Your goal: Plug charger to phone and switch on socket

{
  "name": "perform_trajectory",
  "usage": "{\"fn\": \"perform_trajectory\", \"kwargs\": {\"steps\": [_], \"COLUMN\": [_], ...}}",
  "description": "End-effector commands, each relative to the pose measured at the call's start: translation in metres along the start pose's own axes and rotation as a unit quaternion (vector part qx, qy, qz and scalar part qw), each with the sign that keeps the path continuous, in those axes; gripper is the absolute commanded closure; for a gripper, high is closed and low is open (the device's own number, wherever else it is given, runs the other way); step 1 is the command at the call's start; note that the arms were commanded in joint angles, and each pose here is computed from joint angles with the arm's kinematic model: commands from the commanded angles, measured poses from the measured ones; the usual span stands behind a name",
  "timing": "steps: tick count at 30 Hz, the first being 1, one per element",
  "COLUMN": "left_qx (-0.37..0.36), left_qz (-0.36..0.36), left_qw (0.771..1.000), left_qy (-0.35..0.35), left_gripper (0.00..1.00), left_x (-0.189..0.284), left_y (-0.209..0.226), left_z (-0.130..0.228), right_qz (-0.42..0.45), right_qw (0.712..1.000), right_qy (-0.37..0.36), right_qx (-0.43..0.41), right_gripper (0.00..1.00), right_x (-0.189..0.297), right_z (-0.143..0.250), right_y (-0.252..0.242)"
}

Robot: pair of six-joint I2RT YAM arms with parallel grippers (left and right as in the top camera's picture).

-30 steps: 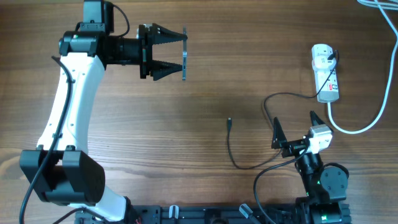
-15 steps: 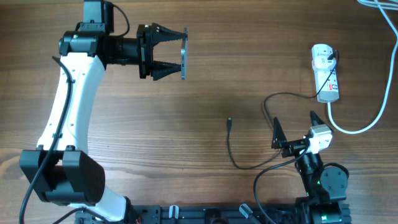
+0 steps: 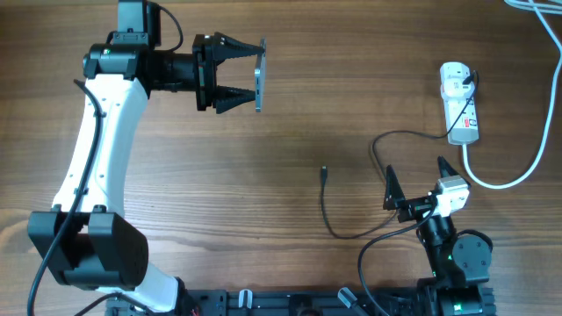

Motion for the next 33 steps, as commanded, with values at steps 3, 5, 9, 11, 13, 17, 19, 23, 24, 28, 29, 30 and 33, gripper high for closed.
{"fn": "perform_trajectory", "kwargs": {"steps": [3,5,9,11,13,17,19,23,24,28,29,30,33], "left_qx": [-0.005,-0.001,-0.002,-0.002,-0.002,-0.002,-0.002,-0.002,-0.002,-0.002,-0.002,-0.002,-0.002], "left_qz": [0.007,0.007,0.007,0.007,0.007,0.007,0.007,0.007,0.007,0.007,0.007,0.007,0.007], "left_qw": [1.000,1.000,1.000,1.000,1.000,1.000,1.000,1.000,1.000,1.000,1.000,1.000,1.000], "left_qy": [0.024,0.024,0.024,0.024,0.024,0.024,0.024,0.024,0.024,0.024,0.024,0.024,0.024], "left_gripper": [0.43,0.46,0.46,0.46,0.46,0.45,0.45,0.45,0.45,0.45,0.45,0.45,0.45], "left_x": [0.0012,0.0012,0.0012,0.0012,0.0012,0.0012,0.0012,0.0012,0.0012,0.0012,0.0012,0.0012,0.0012], "left_y": [-0.0042,-0.0042,-0.0042,-0.0042,-0.0042,-0.0042,-0.0042,-0.0042,-0.0042,-0.0042,-0.0042,-0.0042,-0.0042], "left_z": [0.0188,0.0188,0.0188,0.0188,0.0188,0.0188,0.0188,0.0188,0.0188,0.0188,0.0188,0.0188,0.0188], "right_qz": [0.004,0.003,0.004,0.004,0.004,0.003,0.003,0.004,0.004,0.004,0.004,0.004,0.003], "right_qw": [1.000,1.000,1.000,1.000,1.000,1.000,1.000,1.000,1.000,1.000,1.000,1.000,1.000], "right_qy": [-0.003,-0.003,-0.003,-0.003,-0.003,-0.003,-0.003,-0.003,-0.003,-0.003,-0.003,-0.003,-0.003], "right_qx": [-0.003,-0.003,-0.003,-0.003,-0.003,-0.003,-0.003,-0.003,-0.003,-0.003,-0.003,-0.003,-0.003], "right_gripper": [0.00,0.00,0.00,0.00,0.00,0.00,0.00,0.00,0.00,0.00,0.00,0.00,0.00], "right_x": [0.0002,0.0002,0.0002,0.0002,0.0002,0.0002,0.0002,0.0002,0.0002,0.0002,0.0002,0.0002,0.0002], "right_z": [-0.0010,-0.0010,-0.0010,-0.0010,-0.0010,-0.0010,-0.0010,-0.0010,-0.0010,-0.0010,-0.0010,-0.0010,-0.0010], "right_y": [-0.0005,-0.0004,-0.0005,-0.0005,-0.0005,-0.0004,-0.0004,-0.0005,-0.0005,-0.0005,-0.0005,-0.0005,-0.0004]}}
Point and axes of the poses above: each gripper's point midway between its finger pads, its own x axis back along the fingers, its own y axis along the line the jaws close on, z = x × y, the point moved 6 cm from there along x, back along the fingers, and after that the axes turned 12 degrees about x, right-handed, at the moved point
